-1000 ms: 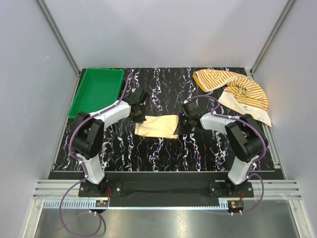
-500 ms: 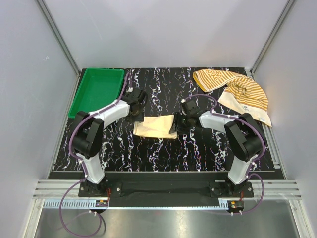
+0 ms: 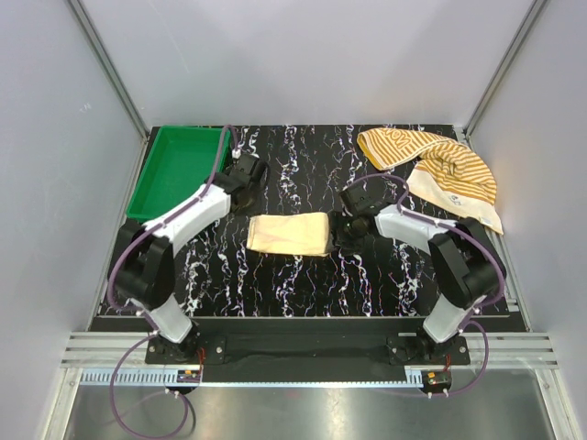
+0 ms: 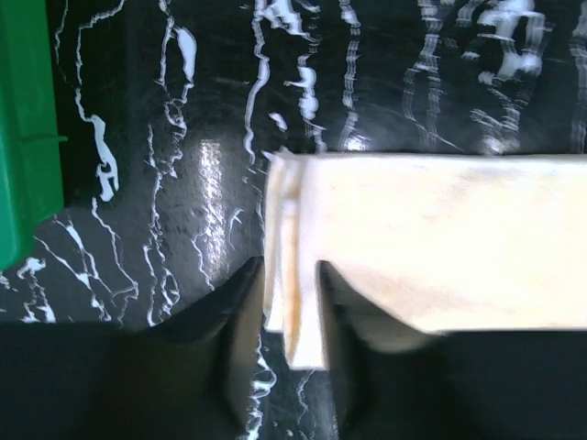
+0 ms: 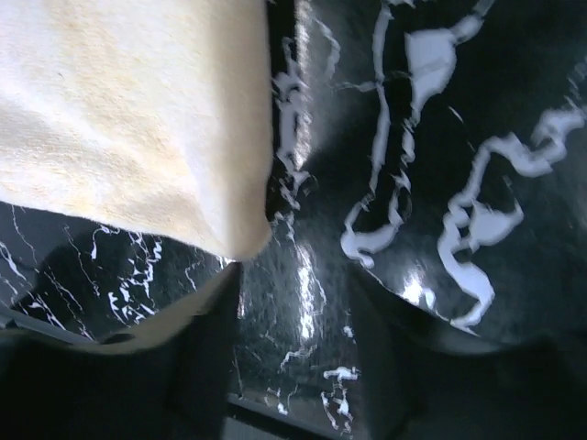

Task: Roll the towels
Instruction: Fold the towel

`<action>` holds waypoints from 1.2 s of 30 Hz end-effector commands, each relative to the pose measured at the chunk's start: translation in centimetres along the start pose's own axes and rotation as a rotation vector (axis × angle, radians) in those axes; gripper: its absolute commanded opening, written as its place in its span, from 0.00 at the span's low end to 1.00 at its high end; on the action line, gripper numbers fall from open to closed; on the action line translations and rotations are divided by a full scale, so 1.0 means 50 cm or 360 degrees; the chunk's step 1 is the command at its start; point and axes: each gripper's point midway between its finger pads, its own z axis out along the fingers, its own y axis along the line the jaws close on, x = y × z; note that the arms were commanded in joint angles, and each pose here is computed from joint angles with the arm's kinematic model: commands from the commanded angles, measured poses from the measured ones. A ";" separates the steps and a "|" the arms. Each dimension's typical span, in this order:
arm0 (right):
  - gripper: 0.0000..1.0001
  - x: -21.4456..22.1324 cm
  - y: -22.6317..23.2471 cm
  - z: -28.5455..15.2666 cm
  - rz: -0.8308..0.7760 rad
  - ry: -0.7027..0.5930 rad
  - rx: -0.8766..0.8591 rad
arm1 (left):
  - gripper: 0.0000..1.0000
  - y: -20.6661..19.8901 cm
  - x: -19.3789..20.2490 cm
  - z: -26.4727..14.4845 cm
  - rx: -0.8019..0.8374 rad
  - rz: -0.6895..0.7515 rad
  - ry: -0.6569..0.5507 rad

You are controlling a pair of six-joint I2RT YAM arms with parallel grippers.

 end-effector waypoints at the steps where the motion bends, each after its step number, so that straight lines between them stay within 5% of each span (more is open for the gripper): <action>1: 0.51 0.002 -0.028 -0.064 -0.0051 -0.0078 0.0124 | 0.22 -0.037 0.007 -0.055 0.0153 -0.0010 -0.0105; 2: 0.27 -0.006 -0.009 -0.080 -0.0065 -0.0122 0.0053 | 0.15 -0.060 0.009 -0.057 0.0237 -0.0011 -0.0132; 6: 0.02 -0.012 0.045 -0.096 -0.0074 -0.0152 -0.0175 | 0.00 -0.134 0.080 -0.050 0.0621 -0.0046 -0.0021; 16: 0.00 -0.018 0.099 -0.004 0.0013 -0.0022 -0.0414 | 0.00 -0.135 0.136 0.009 0.0605 -0.0069 0.0095; 36: 0.00 0.055 0.004 0.058 0.0099 0.0121 -0.0161 | 0.00 0.031 0.192 0.099 0.0090 -0.0119 0.0177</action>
